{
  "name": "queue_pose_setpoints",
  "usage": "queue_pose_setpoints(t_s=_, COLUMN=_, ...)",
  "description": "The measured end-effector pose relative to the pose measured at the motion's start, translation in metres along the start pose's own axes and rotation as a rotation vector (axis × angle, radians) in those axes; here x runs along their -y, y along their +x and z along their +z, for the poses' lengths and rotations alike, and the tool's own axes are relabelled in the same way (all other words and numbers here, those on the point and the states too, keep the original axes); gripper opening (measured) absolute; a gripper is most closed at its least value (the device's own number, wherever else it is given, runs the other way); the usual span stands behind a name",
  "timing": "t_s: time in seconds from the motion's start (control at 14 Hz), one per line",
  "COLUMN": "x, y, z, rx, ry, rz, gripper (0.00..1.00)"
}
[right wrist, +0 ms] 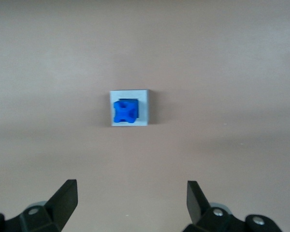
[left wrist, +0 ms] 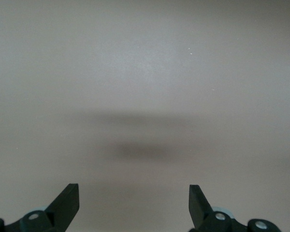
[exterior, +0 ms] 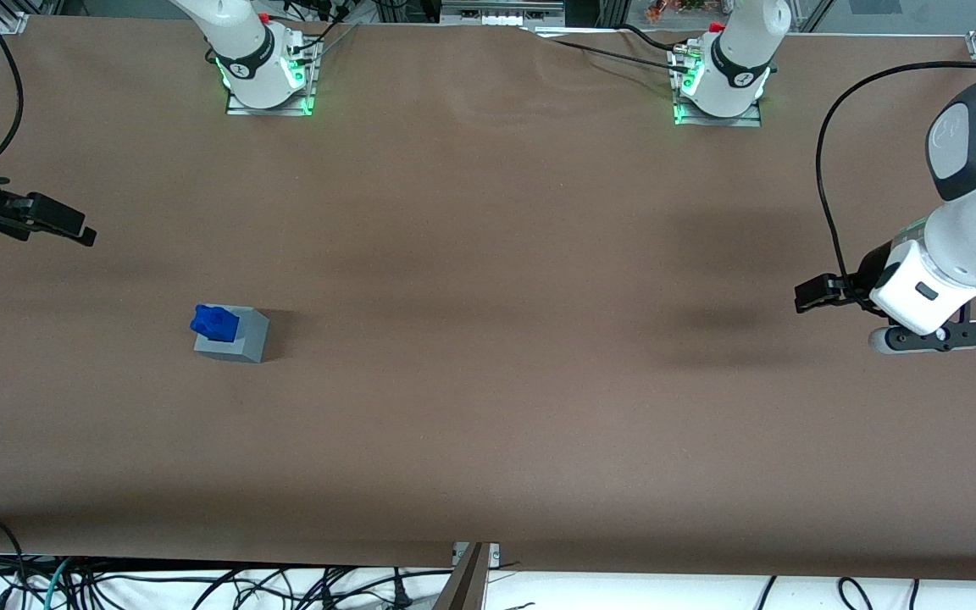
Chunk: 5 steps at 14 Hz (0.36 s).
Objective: Insert blue part into gray base with right arm
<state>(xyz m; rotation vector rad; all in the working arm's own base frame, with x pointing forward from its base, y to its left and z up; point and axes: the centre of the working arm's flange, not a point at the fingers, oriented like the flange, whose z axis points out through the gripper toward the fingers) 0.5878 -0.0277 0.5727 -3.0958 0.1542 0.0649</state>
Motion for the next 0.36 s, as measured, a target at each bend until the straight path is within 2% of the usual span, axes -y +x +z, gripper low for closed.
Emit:
queue_pose_setpoints(t_s=0.14, x=0.0065, y=0.0027, z=0.0061, rx=0.009, ry=-0.041, rz=-0.020, gripper=1.00)
queue_pose_setpoints(t_s=0.36, x=0.0112, y=0.0035, z=0.0070, rx=0.009, ry=-0.055, rz=-0.032, gripper=1.00)
